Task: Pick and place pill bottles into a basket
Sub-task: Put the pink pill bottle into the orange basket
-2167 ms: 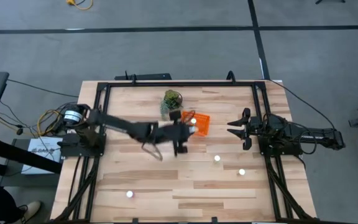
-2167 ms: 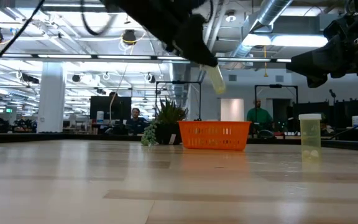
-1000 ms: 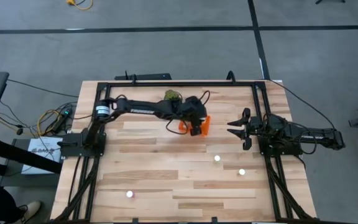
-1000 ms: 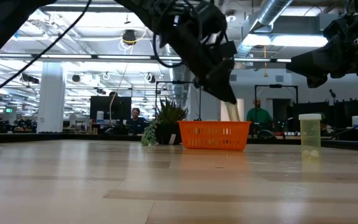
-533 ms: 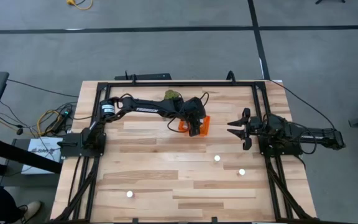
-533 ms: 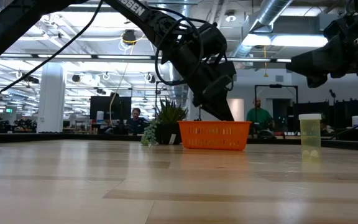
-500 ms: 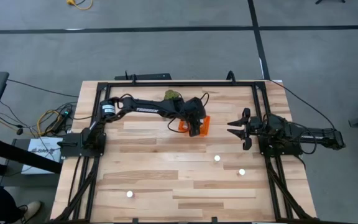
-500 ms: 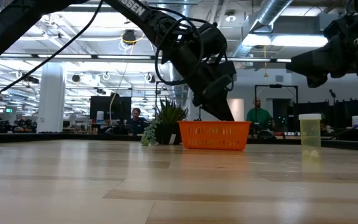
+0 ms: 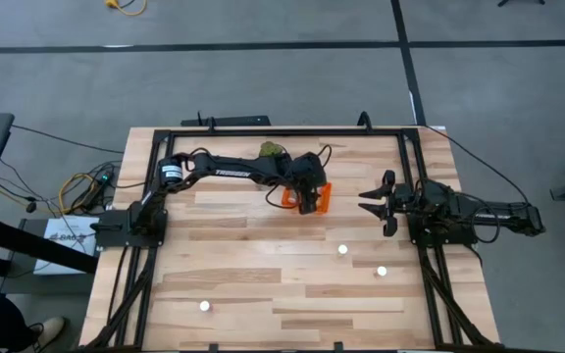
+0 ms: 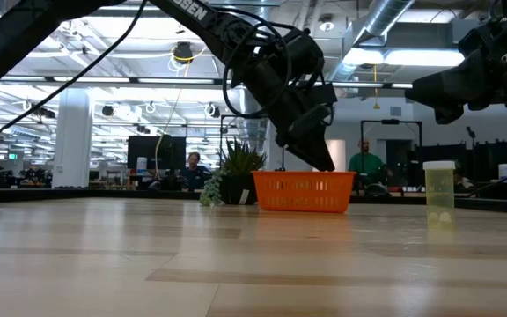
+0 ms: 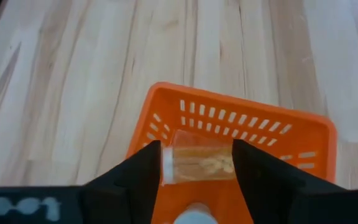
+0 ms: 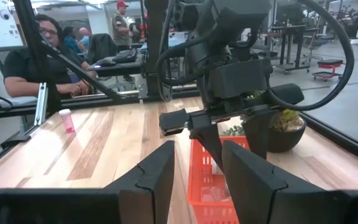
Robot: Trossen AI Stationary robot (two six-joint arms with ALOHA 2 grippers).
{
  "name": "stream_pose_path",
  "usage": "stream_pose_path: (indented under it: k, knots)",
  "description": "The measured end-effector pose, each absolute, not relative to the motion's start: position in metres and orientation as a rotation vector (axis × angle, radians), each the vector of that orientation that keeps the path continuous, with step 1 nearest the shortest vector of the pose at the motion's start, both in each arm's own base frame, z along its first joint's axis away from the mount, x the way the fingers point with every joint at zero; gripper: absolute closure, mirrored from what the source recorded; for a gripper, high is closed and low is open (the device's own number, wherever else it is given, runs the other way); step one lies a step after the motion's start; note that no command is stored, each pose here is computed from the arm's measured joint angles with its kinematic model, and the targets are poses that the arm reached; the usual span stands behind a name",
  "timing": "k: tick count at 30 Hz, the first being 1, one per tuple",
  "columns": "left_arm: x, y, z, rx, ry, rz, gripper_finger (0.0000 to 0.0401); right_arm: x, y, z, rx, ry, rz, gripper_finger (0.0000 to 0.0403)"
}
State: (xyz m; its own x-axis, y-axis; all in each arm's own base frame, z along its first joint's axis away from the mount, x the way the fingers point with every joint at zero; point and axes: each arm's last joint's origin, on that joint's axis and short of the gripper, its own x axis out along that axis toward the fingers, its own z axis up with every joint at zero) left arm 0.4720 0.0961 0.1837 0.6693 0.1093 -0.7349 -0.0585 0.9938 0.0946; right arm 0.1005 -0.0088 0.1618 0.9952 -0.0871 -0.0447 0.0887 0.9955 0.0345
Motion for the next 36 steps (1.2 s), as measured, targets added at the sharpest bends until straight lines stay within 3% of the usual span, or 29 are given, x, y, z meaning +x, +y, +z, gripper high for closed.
stream_pose_path:
  k: [3,8,13,16,25,36]
  knots:
    - [0.469,0.094,0.198,0.082,0.811,0.089,0.0203,0.1,-0.009,0.162,0.036,0.043,-0.088,0.0273]
    - [0.452,0.071,0.257,0.133,0.718,0.054,0.0201,0.1,-0.009,0.162,0.036,0.043,-0.088,0.0273]
    - [0.418,0.021,0.314,0.208,0.686,-0.007,0.0203,0.1,-0.009,0.162,0.036,0.042,-0.088,0.0273]
    - [0.39,-0.016,0.328,0.247,0.721,-0.006,0.0204,0.1,-0.009,0.162,0.036,0.042,-0.087,0.0273]
    - [0.304,-0.126,0.303,0.083,0.893,0.077,0.0204,0.1,-0.009,0.162,0.036,0.043,-0.088,0.0273]
    - [0.22,-0.217,0.284,-0.235,1.01,0.142,0.0204,0.1,-0.009,0.162,0.036,0.043,-0.088,0.0273]
